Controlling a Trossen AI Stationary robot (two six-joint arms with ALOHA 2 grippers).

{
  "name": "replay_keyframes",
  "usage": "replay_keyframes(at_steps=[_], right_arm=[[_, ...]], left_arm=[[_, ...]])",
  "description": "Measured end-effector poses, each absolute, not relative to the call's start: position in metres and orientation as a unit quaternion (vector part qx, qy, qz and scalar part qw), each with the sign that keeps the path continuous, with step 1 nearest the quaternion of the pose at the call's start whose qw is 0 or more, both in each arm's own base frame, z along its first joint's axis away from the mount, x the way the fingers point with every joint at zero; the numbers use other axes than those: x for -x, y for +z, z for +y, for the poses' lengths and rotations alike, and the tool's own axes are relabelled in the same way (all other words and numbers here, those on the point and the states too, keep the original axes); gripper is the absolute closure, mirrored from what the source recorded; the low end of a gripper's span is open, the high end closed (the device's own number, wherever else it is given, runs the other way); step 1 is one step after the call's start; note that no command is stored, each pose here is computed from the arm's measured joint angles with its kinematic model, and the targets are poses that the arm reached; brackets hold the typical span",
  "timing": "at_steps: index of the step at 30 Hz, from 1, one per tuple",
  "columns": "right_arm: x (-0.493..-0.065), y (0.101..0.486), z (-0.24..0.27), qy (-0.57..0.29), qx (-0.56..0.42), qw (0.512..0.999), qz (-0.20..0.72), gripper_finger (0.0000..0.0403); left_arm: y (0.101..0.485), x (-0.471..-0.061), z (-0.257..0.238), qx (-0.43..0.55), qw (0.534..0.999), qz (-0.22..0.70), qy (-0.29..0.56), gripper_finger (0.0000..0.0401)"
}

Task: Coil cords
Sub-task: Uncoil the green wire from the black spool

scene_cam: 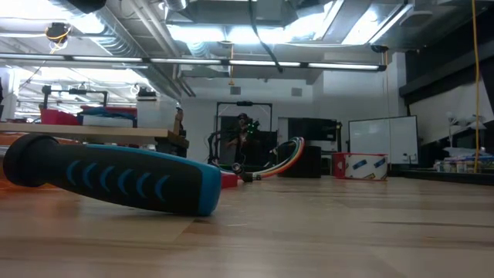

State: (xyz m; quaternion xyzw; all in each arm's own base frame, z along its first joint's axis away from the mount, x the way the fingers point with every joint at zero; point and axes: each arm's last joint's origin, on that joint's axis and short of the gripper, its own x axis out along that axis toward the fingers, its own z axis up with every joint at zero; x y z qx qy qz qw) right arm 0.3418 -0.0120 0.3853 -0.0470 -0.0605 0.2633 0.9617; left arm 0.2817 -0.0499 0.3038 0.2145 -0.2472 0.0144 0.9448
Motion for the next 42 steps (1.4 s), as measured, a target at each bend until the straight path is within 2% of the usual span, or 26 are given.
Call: replay_keyframes(at_steps=[3,13,19,21,25,30,38,42], right_arm=[[-0.341,0.386,-0.012,0.264,0.049,0.961,-0.064,0.0398],[-0.334,0.394,-0.012,0.259,0.048,0.962,-0.076,0.0395],[-0.310,0.419,-0.010,0.255,0.032,0.960,-0.107,0.0349],[-0.298,0.432,-0.010,0.248,0.035,0.959,-0.129,0.0329],[-0.283,0.437,-0.009,0.238,0.029,0.964,-0.115,0.0298],[-0.248,0.455,-0.012,0.211,0.026,0.971,-0.109,0.0284],[-0.220,0.428,-0.014,0.160,-0.032,0.983,0.080,0.0287],[-0.213,0.416,-0.014,0.139,-0.049,0.978,0.151,0.0287]], left_arm=[[0.305,-0.281,-0.050,-0.213,0.945,-0.249,0.017,0.0392],[0.305,-0.281,-0.049,-0.183,0.951,-0.249,0.014,0.0399],[0.301,-0.283,-0.048,-0.159,0.962,-0.223,0.011,0.0401],[0.296,-0.285,-0.048,-0.155,0.969,-0.191,0.003,0.0401],[0.292,-0.283,-0.046,-0.135,0.982,-0.133,0.000,0.0401],[0.279,-0.280,-0.041,-0.104,0.994,-0.030,-0.003,0.0401],[0.293,-0.280,-0.025,-0.013,0.980,0.199,0.024,0.0401],[0.315,-0.284,-0.016,0.029,0.965,0.258,0.026,0.0401]])
